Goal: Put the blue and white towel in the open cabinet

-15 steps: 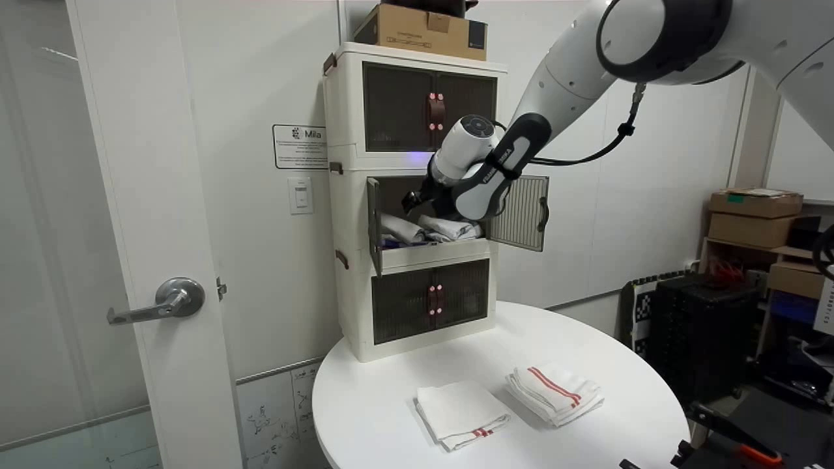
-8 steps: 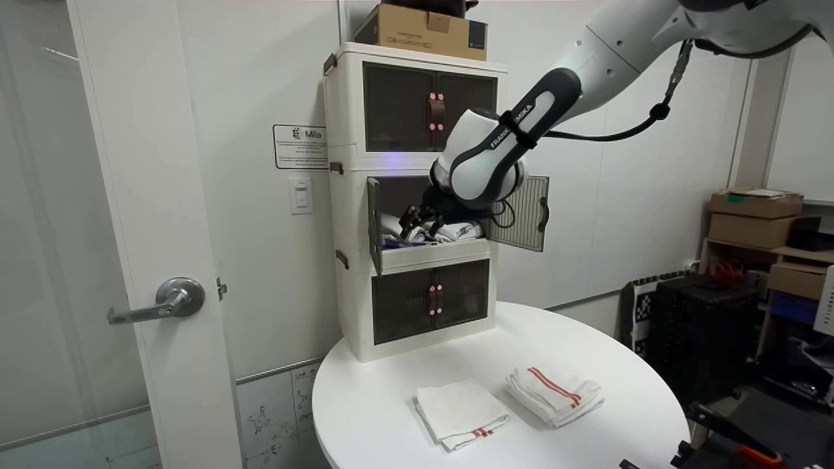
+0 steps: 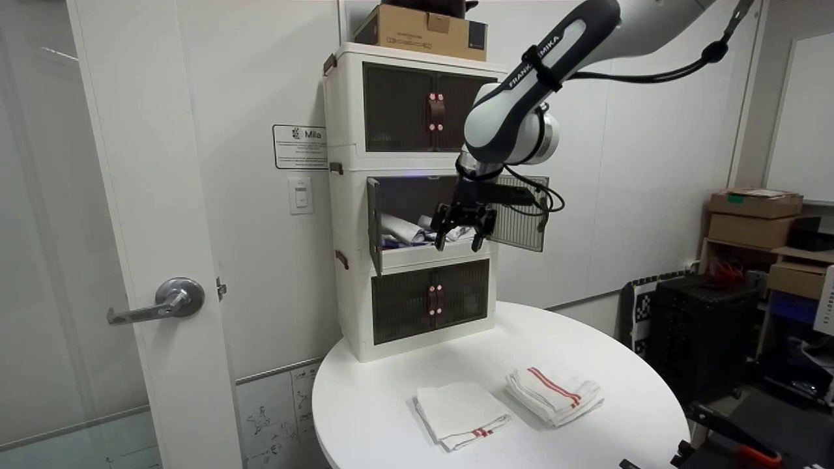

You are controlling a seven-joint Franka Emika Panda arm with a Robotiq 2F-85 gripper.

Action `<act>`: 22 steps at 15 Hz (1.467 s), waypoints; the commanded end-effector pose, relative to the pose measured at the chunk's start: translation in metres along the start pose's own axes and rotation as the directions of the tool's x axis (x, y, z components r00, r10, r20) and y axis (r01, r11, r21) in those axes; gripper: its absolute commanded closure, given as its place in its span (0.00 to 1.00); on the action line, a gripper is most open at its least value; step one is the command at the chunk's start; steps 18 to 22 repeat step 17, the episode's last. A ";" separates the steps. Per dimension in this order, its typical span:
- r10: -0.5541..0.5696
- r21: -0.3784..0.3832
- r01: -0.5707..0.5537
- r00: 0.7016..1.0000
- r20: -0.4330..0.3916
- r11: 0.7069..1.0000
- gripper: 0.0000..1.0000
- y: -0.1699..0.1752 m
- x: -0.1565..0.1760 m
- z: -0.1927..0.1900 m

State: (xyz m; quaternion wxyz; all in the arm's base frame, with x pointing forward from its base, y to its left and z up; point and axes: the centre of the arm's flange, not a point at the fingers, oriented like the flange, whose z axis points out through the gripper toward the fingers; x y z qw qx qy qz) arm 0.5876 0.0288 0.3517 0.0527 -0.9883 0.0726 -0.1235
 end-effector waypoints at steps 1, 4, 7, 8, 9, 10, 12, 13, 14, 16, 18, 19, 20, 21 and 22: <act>0.134 -0.050 -0.131 0.988 0.071 0.990 0.00 -0.015 -0.063 -0.038; 0.144 -0.081 -0.138 0.987 0.070 0.987 0.00 -0.029 -0.109 -0.060; 0.085 -0.101 -0.077 0.994 0.075 0.992 0.00 -0.032 -0.156 -0.078; 0.064 -0.101 -0.056 0.995 0.078 0.993 0.00 -0.029 -0.170 -0.085; 0.051 -0.099 -0.043 0.995 0.081 0.994 0.00 -0.027 -0.181 -0.092; 0.046 -0.103 -0.038 0.996 0.076 0.994 0.00 -0.023 -0.191 -0.099; 0.061 -0.096 -0.053 0.994 0.087 0.994 0.00 -0.032 -0.169 -0.078; 0.062 -0.099 -0.054 0.995 0.079 0.994 0.00 -0.029 -0.178 -0.085; 0.063 -0.100 -0.055 0.996 0.070 0.993 0.00 -0.026 -0.184 -0.090; 0.063 -0.101 -0.056 0.996 0.059 0.993 0.00 -0.023 -0.189 -0.095; 0.063 -0.102 -0.057 0.996 0.059 0.993 0.00 -0.023 -0.190 -0.095; 0.063 -0.102 -0.057 0.996 0.059 0.993 0.00 -0.023 -0.190 -0.095; 0.063 -0.102 -0.057 0.996 0.059 0.993 0.00 -0.023 -0.190 -0.095; 0.063 -0.102 -0.057 0.996 0.059 0.993 0.00 -0.023 -0.190 -0.095; 0.063 -0.102 -0.057 0.996 0.059 0.993 0.00 -0.023 -0.190 -0.095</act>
